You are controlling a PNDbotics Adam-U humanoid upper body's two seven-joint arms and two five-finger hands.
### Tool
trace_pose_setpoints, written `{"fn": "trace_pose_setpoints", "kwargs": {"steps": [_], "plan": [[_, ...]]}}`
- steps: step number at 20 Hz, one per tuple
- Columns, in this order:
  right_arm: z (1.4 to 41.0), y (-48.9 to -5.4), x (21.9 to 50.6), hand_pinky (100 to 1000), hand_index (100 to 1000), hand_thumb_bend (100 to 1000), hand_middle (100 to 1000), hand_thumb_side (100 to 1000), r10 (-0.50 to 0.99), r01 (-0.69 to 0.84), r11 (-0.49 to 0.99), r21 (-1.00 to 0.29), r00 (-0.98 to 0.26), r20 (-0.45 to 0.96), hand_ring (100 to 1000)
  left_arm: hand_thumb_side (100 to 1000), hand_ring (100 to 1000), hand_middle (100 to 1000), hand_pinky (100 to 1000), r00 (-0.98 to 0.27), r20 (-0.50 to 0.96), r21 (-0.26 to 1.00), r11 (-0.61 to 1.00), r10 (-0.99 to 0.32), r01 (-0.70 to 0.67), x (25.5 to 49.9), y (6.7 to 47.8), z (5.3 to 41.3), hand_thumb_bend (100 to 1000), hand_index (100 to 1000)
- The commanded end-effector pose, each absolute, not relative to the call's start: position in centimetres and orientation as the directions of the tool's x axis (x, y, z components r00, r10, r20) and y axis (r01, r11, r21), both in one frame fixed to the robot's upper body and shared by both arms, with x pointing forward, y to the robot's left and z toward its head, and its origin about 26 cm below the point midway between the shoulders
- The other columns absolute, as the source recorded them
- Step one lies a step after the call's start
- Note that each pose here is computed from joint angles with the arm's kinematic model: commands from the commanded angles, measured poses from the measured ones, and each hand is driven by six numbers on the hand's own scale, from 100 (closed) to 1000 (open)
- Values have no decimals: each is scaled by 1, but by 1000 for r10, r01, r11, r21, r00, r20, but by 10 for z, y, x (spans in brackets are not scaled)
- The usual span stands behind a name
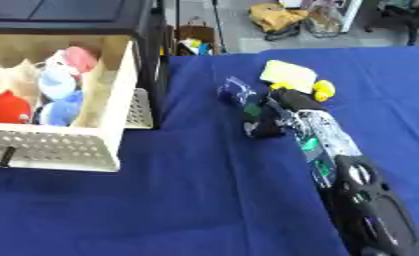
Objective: Pick up objects from table and place into drawer.
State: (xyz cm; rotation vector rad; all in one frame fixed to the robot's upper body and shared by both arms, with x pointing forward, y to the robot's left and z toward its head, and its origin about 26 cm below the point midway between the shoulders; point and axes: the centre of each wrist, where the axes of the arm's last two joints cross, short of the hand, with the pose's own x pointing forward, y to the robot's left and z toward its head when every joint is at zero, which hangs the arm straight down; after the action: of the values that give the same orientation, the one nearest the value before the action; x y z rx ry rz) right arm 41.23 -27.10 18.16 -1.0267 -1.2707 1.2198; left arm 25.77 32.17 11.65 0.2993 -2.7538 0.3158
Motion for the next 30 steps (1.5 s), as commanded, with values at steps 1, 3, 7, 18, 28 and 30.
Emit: {"fn": "trace_pose_setpoints", "kwargs": {"steps": [1,3,7,18,28,30], "plan": [[203,-274,408,580,625,188,278,533,989,-3,111,-994,-93,111,761,1000,649,806,654,-922,347,-170,955,-172,-242,257,322,122,304,863],[209,-273,406,575,620,182,271,534,989,22,111,-994,-104,108,759,1000,649,806,654,-922,347,-169,955,-172,-242,257,322,122,304,863],[214,-272,402,575,620,182,271,534,988,40,113,-993,-114,108,759,1000,649,806,654,-922,347,-168,956,-172,-242,257,323,122,304,863],[288,-256,365,547,603,146,243,549,942,268,128,-955,-333,32,753,1000,650,806,654,-920,350,-163,956,-176,-245,256,325,122,303,863],[363,-200,325,546,602,158,251,545,807,358,195,-913,-587,-58,750,1000,651,807,654,-918,358,-156,958,-170,-239,255,325,121,304,863],[370,-192,323,545,599,158,250,545,780,345,226,-911,-625,-43,750,1000,651,807,654,-918,359,-155,959,-168,-237,255,325,120,304,863]]}}
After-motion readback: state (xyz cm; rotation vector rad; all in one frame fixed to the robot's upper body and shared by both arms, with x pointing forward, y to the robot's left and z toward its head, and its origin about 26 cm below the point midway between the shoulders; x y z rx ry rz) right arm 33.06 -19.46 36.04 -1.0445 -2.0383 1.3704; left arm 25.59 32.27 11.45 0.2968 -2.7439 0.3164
